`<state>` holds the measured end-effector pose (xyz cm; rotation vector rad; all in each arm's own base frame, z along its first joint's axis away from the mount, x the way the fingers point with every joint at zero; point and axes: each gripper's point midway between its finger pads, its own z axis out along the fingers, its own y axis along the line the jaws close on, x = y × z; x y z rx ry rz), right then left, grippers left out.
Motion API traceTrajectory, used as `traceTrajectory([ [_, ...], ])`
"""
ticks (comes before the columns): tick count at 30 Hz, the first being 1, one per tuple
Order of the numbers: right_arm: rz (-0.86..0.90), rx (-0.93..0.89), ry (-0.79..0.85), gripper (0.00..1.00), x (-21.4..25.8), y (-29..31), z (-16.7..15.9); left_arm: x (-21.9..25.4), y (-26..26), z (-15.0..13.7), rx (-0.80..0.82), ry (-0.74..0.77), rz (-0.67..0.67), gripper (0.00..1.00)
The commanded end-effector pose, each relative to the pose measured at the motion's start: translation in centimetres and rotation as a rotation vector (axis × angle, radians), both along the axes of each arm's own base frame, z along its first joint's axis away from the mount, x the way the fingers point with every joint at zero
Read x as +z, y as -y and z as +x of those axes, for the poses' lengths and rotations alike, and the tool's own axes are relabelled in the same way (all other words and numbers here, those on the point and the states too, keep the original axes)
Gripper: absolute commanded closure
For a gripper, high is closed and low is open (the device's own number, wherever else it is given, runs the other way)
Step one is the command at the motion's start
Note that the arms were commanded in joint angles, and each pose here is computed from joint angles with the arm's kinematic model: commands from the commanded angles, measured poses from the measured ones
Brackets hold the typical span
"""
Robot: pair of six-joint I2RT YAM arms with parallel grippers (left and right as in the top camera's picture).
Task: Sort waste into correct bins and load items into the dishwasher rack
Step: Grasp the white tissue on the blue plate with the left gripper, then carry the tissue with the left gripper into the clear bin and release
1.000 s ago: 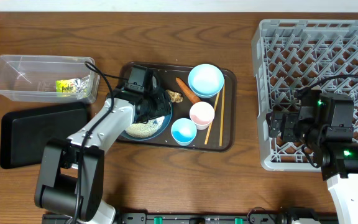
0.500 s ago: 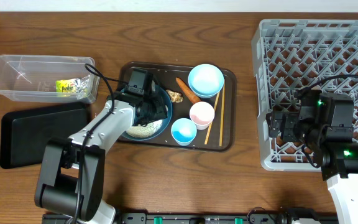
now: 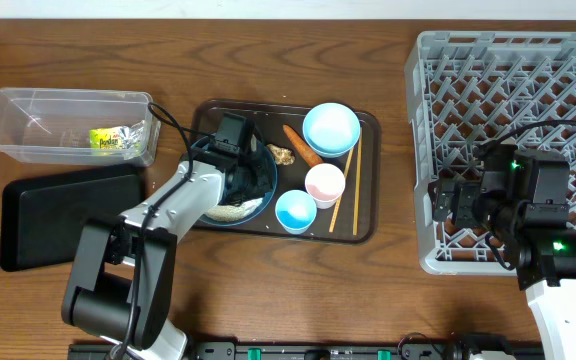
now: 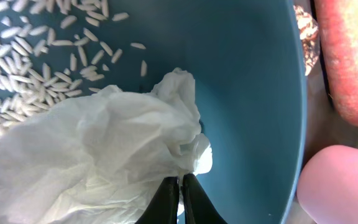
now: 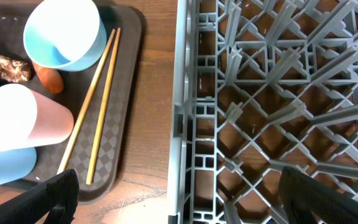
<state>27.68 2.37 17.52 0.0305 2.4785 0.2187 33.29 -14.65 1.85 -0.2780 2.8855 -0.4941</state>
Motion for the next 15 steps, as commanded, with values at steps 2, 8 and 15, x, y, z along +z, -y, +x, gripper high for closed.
traceTrajectory([
  [2,-0.003,0.014,0.017,0.01,0.8,-0.2,0.2,0.8,-1.6,0.7,0.035,0.022,0.036,0.94],
  [8,-0.006,0.017,0.018,0.01,0.8,-0.2,0.2,5.5,-3.3,2.0,0.074,0.129,0.016,0.94],
  [15,-0.005,0.017,0.018,0.01,0.8,-0.2,0.2,9.0,-4.0,2.4,0.09,0.229,-0.003,0.94],
])
